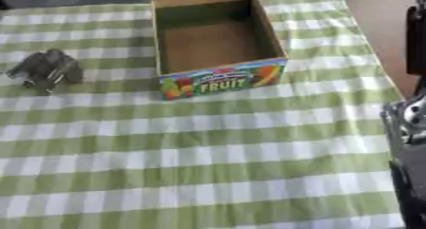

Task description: Pick up objects on the table and place them in the box.

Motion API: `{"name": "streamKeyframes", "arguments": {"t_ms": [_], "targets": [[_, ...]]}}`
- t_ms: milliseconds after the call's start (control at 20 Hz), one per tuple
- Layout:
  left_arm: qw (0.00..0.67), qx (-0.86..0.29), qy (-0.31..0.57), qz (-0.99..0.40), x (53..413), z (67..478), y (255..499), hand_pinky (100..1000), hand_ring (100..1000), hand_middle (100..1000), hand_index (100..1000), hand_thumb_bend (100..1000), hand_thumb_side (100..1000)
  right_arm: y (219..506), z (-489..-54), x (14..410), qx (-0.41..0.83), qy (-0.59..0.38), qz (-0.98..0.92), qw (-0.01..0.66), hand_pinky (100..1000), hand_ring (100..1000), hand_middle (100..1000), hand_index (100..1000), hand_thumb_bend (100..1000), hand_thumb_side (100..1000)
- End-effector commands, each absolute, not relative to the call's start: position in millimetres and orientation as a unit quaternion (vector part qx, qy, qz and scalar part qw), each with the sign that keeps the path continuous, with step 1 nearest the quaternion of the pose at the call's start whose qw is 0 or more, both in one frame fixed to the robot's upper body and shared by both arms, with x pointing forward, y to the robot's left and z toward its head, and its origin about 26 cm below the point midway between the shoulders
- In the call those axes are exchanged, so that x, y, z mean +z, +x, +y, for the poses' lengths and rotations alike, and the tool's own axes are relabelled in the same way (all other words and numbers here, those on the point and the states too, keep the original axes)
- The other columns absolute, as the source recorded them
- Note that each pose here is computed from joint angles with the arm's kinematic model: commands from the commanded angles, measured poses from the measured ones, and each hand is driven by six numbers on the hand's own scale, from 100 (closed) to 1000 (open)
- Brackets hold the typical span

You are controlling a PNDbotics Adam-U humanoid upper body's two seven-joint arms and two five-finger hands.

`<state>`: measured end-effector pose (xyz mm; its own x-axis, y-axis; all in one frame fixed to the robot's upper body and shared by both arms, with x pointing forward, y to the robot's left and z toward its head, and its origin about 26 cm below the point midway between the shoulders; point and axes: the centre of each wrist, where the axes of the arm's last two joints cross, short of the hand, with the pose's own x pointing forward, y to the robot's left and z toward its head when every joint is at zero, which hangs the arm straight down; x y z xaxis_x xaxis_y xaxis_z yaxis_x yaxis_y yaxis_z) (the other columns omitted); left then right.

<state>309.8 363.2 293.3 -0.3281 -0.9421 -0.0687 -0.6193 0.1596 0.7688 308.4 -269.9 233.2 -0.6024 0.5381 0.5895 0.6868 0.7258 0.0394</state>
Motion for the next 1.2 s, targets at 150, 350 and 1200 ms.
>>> {"name": "streamKeyframes", "arguments": {"t_ms": [150, 350, 1200], "targets": [[0.210, -0.469, 0.568, -0.643, 330.8, 378.2, 327.2, 818, 800, 750, 906, 138, 445, 304.9, -271.5, 240.9, -0.117, -0.349, -0.891, 0.265, 799, 620, 682, 798, 100, 672], [0.202, -0.522, 0.575, -0.597, 347.4, 376.7, 352.5, 839, 804, 738, 914, 183, 475, 304.9, -270.4, 240.2, -0.112, -0.347, -0.892, 0.268, 799, 620, 682, 797, 100, 672], [0.226, -0.678, 0.547, -0.437, 324.4, 354.7, 442.1, 927, 861, 792, 961, 417, 312, 305.1, -266.7, 238.4, -0.104, -0.336, -0.894, 0.277, 798, 617, 680, 792, 100, 672]]}}
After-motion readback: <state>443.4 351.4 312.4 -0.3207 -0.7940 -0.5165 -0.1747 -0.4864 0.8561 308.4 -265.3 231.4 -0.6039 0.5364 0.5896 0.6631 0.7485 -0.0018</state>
